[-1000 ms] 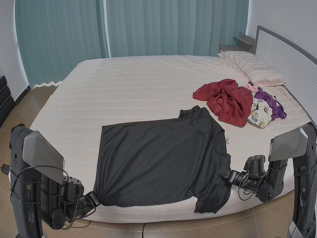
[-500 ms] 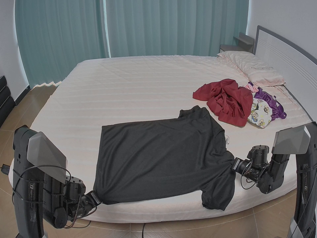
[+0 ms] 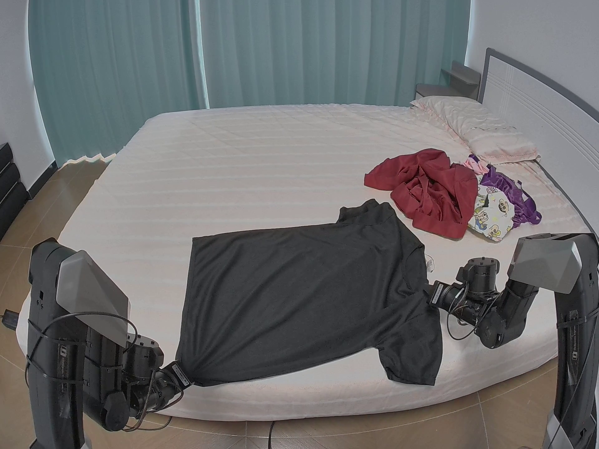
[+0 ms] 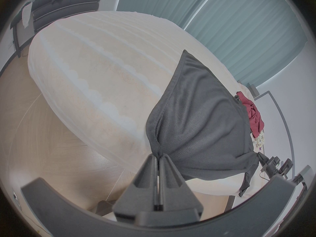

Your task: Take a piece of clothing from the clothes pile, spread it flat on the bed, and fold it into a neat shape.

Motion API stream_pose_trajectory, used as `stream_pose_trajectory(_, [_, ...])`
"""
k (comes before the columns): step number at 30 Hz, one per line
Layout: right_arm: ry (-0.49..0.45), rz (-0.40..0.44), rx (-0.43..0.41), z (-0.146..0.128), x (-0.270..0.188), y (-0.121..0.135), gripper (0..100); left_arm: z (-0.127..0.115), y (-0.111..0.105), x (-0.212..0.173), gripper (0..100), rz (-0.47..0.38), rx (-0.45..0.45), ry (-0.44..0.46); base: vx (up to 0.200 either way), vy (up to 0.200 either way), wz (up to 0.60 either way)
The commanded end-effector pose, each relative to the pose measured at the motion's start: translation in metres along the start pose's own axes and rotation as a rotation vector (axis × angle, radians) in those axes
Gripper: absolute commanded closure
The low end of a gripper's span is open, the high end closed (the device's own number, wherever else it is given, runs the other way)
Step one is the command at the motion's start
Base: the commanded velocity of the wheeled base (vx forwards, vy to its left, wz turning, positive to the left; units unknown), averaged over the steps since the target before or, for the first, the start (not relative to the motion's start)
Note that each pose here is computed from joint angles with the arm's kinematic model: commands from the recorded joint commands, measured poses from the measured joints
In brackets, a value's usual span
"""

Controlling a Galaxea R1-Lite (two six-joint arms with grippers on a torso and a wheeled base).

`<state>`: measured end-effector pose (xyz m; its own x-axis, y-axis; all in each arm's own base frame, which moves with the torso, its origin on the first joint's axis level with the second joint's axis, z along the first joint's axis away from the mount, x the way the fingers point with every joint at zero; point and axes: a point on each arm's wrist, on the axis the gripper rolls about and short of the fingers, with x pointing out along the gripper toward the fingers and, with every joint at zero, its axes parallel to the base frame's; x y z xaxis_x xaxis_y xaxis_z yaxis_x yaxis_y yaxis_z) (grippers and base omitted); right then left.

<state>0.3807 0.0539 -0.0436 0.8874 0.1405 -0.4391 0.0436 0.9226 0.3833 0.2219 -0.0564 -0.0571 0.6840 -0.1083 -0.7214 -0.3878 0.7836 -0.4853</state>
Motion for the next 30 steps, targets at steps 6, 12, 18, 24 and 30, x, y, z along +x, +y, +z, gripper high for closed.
stream_pose_trajectory(6, [-0.027, -0.035, 0.024, 0.011, -0.006, -0.014, 0, -0.001, 0.001, 0.007, 100, 0.013, 0.001, -0.022, 0.0, 0.0, 0.0])
stream_pose_trajectory(12, [0.004, -0.056, 0.103, 0.015, -0.036, -0.025, 0, -0.001, 0.001, 0.007, 100, 0.013, 0.002, -0.022, 0.0, 0.0, 0.0])
stream_pose_trajectory(18, [0.128, -0.016, 0.133, -0.015, -0.07, -0.019, 0, -0.001, 0.0, 0.007, 100, 0.012, 0.003, -0.02, 0.0, 0.0, 0.0])
stream_pose_trajectory(24, [0.251, -0.008, 0.104, -0.047, -0.098, -0.01, 0, -0.002, 0.001, 0.007, 100, 0.013, 0.008, -0.02, 0.0, 0.0, 0.0])
stream_pose_trajectory(30, [0.319, 0.002, 0.059, -0.079, -0.109, -0.009, 0, -0.002, 0.0, 0.007, 100, 0.012, 0.009, -0.018, 0.0, 0.0, 0.0])
